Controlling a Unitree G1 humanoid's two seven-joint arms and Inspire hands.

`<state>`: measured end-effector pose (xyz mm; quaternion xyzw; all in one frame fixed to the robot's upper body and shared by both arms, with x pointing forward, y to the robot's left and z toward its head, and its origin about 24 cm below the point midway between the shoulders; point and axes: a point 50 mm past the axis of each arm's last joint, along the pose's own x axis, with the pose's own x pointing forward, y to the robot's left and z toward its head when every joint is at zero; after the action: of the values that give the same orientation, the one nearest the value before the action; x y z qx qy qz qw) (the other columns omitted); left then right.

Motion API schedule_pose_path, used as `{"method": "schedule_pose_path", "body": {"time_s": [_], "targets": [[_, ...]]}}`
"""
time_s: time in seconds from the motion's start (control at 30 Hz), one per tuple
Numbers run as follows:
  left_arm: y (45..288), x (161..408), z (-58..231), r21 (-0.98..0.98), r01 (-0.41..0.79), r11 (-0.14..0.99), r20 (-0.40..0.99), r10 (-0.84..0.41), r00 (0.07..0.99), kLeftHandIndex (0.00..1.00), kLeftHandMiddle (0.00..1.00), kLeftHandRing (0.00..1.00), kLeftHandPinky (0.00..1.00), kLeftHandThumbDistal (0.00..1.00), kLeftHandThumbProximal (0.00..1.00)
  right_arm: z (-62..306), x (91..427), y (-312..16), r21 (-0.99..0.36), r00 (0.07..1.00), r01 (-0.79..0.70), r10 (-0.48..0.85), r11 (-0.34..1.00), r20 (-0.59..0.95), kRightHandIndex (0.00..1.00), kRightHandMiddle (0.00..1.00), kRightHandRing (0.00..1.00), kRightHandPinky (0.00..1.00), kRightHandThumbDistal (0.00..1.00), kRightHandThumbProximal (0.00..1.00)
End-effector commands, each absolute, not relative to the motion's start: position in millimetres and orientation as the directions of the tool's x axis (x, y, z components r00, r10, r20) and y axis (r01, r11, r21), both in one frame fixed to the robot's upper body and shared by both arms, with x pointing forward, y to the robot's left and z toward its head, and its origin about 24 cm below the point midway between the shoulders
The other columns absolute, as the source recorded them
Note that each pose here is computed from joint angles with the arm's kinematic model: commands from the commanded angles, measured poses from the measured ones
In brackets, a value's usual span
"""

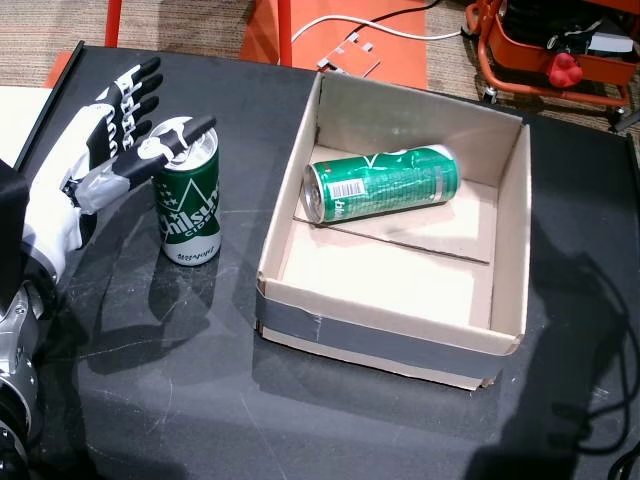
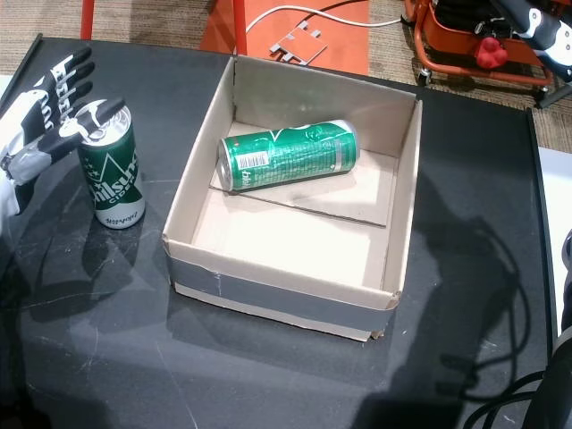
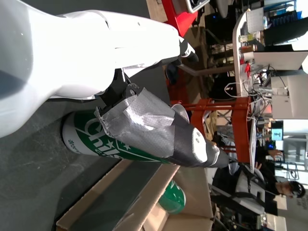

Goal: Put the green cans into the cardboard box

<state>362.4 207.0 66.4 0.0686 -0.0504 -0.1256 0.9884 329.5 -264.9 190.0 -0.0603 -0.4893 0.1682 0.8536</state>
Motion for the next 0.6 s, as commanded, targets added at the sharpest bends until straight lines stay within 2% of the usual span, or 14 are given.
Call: {"method": "schedule_pose_path", "body": {"time_s": [0.0,0.27,0.43,0.57], "targets": [[208,361,63,0.189,0.243,0.951,0.057,-0.258,0.965,1.0,1.0,1.0,1.0,1.0,0.45,189,328,-269,-0.274,0.479,-0.206,0.341,0.939,0.809,0.98,0.94,0.91,1.0,1.0,0.7],[202,361,58,0.196,0.253,0.947,0.031,-0.264,0.964,1.0,1.0,1.0,1.0,1.0,0.41,188,329,-268,-0.27,0.485,-0.211,0.34,0.94,0.806,1.0,0.94,0.92,1.0,1.0,0.69],[184,364,56,0.268,0.293,0.918,-0.014,-0.301,0.954,1.0,1.0,1.0,1.0,1.0,0.48,189,330,-268,-0.28,0.484,-0.219,0.354,0.935,0.801,1.0,0.95,0.92,1.0,1.0,0.71],[167,366,55,0.306,0.36,0.881,-0.03,-0.37,0.929,1.0,1.0,1.0,1.0,1.0,0.48,188,329,-267,-0.269,0.483,-0.204,0.336,0.941,0.809,0.98,0.94,0.92,1.0,1.0,0.67]]}}
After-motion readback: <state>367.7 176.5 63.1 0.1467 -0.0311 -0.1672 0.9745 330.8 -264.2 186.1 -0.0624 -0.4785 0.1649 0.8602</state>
